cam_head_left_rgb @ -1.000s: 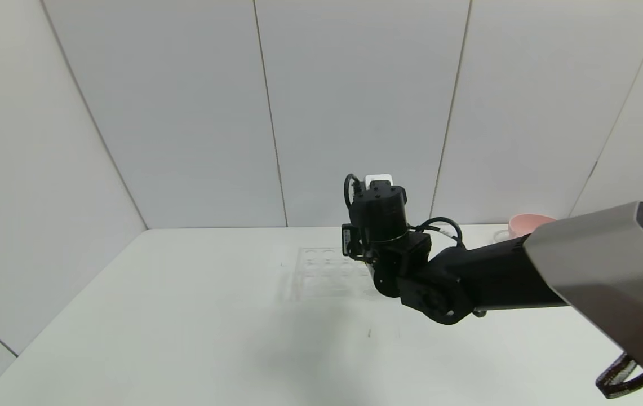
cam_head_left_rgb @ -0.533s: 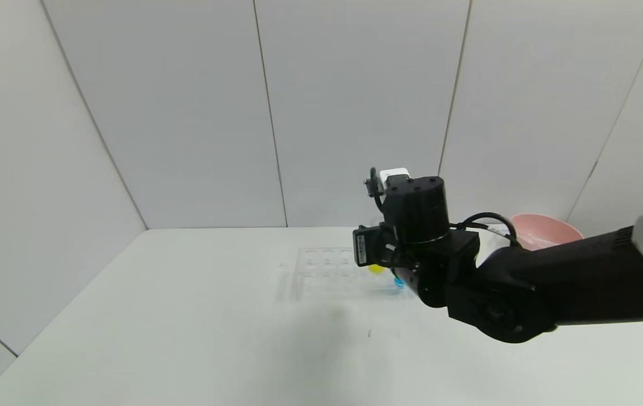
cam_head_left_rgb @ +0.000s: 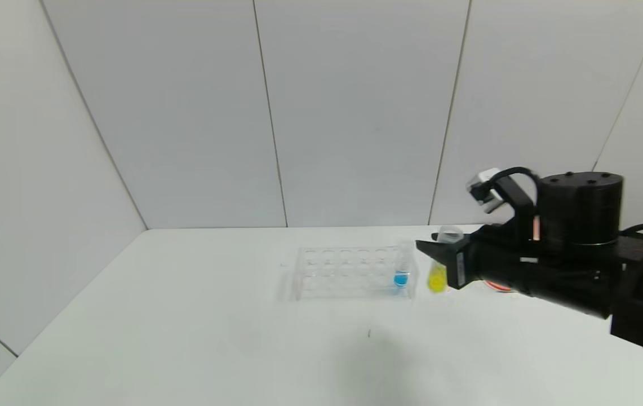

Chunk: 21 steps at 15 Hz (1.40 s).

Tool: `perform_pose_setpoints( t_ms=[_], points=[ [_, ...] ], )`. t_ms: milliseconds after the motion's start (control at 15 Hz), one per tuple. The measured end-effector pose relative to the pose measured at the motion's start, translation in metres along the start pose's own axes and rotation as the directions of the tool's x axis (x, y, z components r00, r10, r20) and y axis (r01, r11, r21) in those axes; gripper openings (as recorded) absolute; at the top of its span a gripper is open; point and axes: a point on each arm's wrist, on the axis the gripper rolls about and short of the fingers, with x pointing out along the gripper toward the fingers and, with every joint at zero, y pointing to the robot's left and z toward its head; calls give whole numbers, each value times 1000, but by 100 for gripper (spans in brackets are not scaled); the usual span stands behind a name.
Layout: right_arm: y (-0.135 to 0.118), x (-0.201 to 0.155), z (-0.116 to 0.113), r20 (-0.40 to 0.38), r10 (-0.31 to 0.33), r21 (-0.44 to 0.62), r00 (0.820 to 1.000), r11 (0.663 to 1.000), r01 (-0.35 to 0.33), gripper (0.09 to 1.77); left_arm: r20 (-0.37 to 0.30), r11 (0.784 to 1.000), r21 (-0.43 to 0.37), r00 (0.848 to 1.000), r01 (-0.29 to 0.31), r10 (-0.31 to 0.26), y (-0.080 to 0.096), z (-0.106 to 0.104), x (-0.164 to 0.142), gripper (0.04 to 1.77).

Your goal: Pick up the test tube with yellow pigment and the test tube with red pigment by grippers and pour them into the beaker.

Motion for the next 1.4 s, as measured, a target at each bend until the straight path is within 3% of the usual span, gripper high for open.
perform_pose_setpoints(
  t_ms=[200,600,933,1400],
  points=[
    [-52,-40,-4,26,27,-57,999,998,-25,59,0,1000,0,1000,0,0,0,0,0,172],
    [-136,-98,-10,-1,-12,-103,1000,995,12,59,0,1000,0,1000,0,0,0,0,0,172],
    [-188,-98,-8,-92,-88,-199,992,978,69,59,0,1000,0,1000,0,0,0,0,0,172],
    [-222,-77,5,-211,-15,-256,977,966,-40,59,0,1000,0,1000,0,0,0,0,0,172]
  ],
)
